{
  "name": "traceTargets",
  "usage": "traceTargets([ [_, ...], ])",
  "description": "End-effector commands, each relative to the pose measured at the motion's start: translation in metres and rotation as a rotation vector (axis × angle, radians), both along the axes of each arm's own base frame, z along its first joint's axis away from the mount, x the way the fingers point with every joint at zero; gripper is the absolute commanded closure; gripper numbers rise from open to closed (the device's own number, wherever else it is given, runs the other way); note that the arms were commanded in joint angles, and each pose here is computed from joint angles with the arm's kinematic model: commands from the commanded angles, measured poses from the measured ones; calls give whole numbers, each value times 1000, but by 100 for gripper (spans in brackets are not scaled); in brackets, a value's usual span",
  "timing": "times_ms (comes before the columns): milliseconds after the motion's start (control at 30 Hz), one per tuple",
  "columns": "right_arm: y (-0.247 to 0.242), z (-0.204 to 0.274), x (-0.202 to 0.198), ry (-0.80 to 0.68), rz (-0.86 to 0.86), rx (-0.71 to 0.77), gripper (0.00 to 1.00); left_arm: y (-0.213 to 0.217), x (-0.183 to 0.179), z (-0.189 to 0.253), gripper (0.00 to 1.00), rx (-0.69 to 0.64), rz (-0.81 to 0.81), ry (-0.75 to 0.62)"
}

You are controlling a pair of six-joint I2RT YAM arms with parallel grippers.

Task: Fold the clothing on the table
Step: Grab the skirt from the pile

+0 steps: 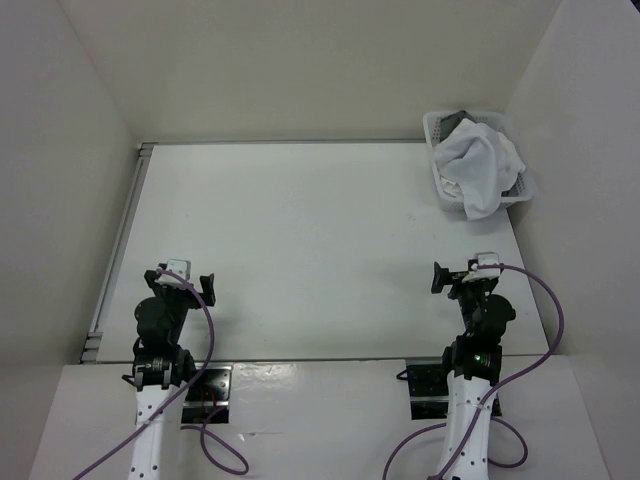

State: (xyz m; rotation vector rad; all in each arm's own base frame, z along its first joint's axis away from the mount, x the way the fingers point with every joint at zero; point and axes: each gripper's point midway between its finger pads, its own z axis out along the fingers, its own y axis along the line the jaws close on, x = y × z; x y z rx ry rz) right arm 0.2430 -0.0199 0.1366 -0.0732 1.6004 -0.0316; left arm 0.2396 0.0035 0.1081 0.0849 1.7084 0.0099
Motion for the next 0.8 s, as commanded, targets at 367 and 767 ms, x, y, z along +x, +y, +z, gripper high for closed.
traceTargets([
  [367,9,13,-2,-76,53,-46,2,-5,0,28,0,46,-35,-145],
  [767,-38,185,-11,-190,-238,4,2,51,21,207,0,104,259,-229],
])
